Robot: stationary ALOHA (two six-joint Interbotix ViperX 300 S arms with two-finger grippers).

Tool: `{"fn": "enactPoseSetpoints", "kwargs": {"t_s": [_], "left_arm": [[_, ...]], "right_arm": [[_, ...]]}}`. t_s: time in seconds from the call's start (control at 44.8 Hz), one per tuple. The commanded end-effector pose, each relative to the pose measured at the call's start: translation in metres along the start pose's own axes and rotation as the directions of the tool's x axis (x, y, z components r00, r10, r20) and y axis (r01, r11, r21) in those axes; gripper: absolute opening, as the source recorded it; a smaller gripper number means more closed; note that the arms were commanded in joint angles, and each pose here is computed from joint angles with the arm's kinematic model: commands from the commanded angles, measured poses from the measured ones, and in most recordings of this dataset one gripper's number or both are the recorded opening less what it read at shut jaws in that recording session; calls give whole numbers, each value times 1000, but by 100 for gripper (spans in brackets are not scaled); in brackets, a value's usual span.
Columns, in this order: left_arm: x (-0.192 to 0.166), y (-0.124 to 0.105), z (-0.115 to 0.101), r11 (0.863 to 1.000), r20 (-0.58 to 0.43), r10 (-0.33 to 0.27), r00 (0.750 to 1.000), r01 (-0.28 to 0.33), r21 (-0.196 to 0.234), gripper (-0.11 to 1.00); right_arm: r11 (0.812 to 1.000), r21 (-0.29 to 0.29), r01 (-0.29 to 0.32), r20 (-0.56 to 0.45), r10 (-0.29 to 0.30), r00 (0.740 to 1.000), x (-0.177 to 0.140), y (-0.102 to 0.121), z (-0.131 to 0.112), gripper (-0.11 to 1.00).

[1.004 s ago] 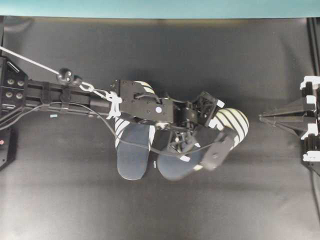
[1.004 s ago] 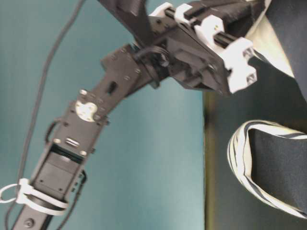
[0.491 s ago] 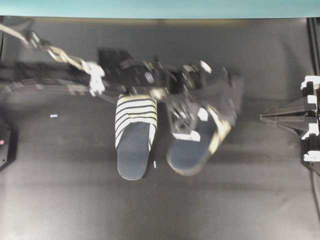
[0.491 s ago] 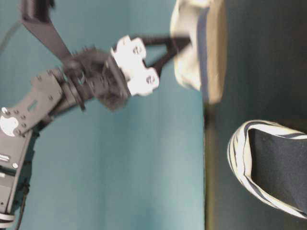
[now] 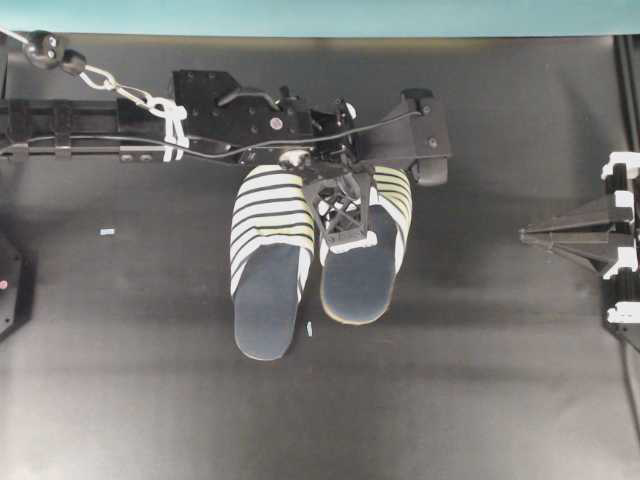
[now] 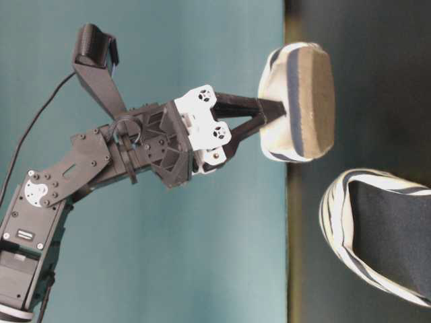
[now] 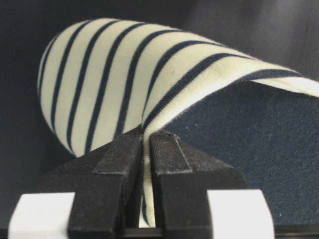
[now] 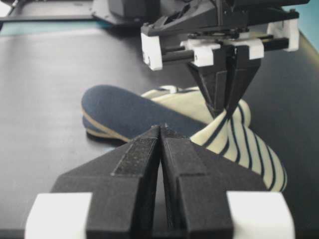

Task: Arrange the slippers with the left arm.
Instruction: 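Swing the right slipper parallel beside the left slipper and lower it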

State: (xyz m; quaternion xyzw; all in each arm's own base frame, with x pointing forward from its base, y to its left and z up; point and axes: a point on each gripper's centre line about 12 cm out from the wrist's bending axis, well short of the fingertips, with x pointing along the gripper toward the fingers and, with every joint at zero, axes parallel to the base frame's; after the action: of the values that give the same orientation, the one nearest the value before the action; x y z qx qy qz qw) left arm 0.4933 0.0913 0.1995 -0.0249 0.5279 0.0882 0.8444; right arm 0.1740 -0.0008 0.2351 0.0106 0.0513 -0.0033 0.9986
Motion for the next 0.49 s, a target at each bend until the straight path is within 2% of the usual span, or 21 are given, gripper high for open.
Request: {"fn": "enactPoseSetpoints", "kwargs": {"t_s": [0.0, 0.156, 0.469], "left_arm": [[5, 7, -2, 1000, -11, 7, 1000, -7, -31, 1], [17, 9, -9, 999, -42, 8, 999, -11, -53, 1], [20, 6, -10, 999, -48, 6, 999, -8, -49, 1]], "right_arm": [[1000, -2, 0, 14, 0, 1000, 1, 0, 3, 0], [1000, -2, 0, 12, 0, 1000, 1, 0, 3, 0], [1000, -2, 0, 11, 0, 1000, 1, 0, 2, 0]]}}
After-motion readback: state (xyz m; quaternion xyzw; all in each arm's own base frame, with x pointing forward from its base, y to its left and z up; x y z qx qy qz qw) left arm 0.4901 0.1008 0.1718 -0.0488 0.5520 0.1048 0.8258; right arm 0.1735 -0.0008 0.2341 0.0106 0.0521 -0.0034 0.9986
